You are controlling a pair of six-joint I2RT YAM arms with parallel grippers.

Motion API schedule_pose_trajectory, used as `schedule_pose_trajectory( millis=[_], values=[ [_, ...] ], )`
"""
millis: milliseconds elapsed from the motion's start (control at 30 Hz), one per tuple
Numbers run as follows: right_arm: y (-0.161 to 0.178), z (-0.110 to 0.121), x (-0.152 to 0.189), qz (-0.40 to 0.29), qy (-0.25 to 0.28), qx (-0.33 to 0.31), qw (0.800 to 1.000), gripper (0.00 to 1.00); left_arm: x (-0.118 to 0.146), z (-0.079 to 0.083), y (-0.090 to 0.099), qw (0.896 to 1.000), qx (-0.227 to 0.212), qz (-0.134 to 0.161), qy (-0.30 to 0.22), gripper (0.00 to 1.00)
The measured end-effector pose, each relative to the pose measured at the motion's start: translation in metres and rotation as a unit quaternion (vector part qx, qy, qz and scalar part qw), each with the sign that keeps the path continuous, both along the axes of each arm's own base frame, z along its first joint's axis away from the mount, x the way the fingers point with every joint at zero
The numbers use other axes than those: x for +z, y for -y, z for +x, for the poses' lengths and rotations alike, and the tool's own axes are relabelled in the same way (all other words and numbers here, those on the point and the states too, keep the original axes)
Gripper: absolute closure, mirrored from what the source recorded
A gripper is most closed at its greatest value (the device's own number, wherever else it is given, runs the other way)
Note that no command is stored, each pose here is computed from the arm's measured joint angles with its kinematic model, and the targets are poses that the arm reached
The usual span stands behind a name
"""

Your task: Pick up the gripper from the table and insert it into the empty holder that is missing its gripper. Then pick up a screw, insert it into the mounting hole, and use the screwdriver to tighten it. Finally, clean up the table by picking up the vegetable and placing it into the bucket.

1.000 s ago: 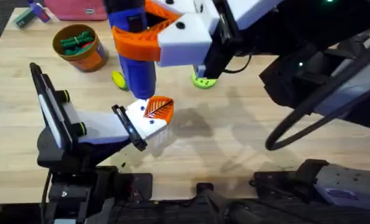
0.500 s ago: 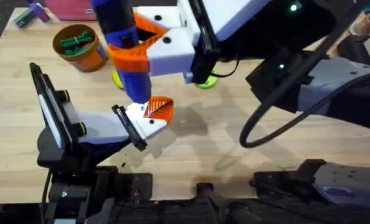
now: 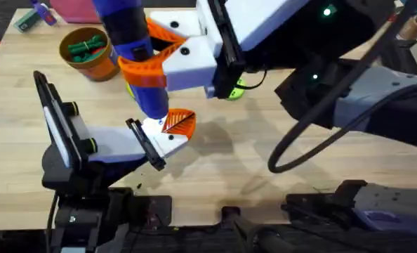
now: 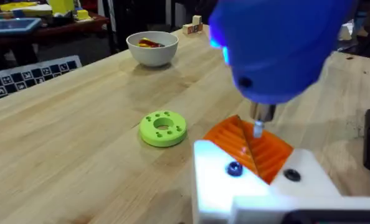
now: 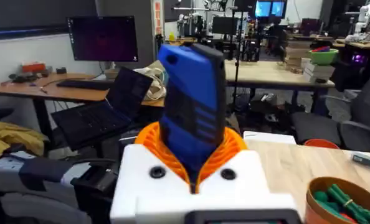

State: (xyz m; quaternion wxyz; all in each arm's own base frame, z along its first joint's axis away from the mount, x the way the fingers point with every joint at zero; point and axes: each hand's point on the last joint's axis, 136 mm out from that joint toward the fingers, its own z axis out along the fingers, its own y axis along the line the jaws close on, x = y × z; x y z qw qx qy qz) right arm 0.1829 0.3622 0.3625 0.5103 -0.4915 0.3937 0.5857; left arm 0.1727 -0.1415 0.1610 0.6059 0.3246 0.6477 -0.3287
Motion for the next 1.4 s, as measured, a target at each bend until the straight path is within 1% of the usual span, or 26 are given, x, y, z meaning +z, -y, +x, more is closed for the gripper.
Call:
schedule_pose_trajectory(
  millis=[500,1167,1400],
  values=[
    [-0.004,-0.003,-0.004,0.000,0.017,0.002,1.000,0.976,0.000,0.000,0.000,1.000,0.000,0.000,0.000,0.991],
    [-0.006,-0.001,-0.009,-0.006,0.013,0.002,1.000,0.976,0.000,0.000,0.000,1.000,0.000,0.000,0.000,0.991],
    [-0.011,0.004,-0.022,-0.019,0.000,0.003,1.000,0.976,0.000,0.000,0.000,1.000,0.000,0.000,0.000,0.991]
  ],
)
